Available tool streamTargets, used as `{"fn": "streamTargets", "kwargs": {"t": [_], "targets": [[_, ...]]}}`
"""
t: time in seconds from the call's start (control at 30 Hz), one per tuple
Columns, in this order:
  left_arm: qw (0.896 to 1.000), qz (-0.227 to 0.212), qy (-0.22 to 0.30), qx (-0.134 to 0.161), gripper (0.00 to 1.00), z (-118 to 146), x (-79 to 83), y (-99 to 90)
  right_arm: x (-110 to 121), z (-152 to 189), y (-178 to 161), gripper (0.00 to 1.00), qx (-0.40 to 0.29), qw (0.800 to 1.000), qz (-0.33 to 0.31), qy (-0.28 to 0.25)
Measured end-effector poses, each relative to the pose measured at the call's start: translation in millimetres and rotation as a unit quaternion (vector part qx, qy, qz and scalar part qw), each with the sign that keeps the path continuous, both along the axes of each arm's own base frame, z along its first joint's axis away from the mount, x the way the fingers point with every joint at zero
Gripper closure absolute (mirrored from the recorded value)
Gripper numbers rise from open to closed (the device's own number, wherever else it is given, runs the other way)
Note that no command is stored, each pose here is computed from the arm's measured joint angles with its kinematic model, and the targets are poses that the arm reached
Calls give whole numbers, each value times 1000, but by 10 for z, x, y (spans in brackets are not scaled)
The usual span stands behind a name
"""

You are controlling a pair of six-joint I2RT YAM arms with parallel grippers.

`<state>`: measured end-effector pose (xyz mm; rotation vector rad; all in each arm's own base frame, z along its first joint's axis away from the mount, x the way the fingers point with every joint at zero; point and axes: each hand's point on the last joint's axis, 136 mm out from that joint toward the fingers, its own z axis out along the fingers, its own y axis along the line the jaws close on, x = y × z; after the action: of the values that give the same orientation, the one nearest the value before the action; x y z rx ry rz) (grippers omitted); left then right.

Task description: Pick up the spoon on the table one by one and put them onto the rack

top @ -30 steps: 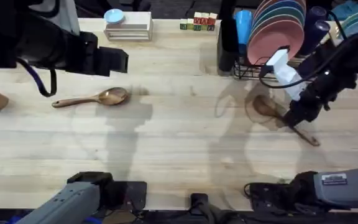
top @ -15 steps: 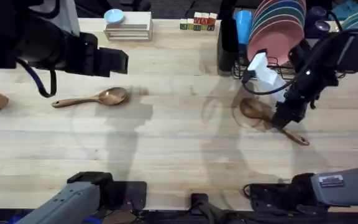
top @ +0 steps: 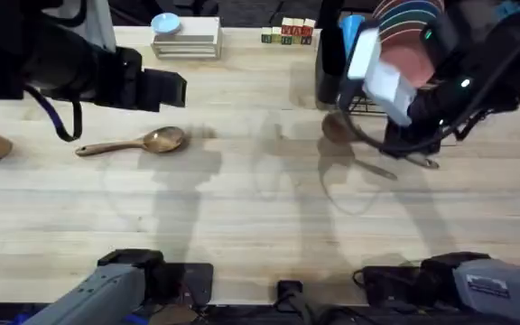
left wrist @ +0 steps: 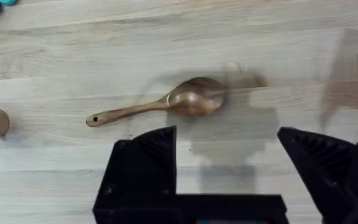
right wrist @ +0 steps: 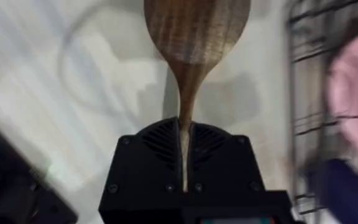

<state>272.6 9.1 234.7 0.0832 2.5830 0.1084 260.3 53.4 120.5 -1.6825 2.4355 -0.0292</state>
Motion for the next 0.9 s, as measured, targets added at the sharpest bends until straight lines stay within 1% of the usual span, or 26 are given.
{"fn": "streamTargets", "kwargs": {"t": [0.13,0.27,0.4,0.53,0.67,0.9], "targets": [[1000,0,0,0,8,0,0,0,297,390,191,967,51,995,9,-80],[1000,0,0,0,8,0,0,-1,628,746,366,967,102,982,11,-160],[1000,0,0,0,8,0,1,-1,931,1023,531,967,154,960,9,-232],[1000,0,0,0,8,0,1,-1,1183,1339,687,967,208,931,10,-298],[1000,0,0,0,8,0,0,-1,1418,1546,791,967,250,906,3,-342],[1000,0,0,0,8,0,1,0,1801,1681,918,967,297,872,-4,-389]]}}
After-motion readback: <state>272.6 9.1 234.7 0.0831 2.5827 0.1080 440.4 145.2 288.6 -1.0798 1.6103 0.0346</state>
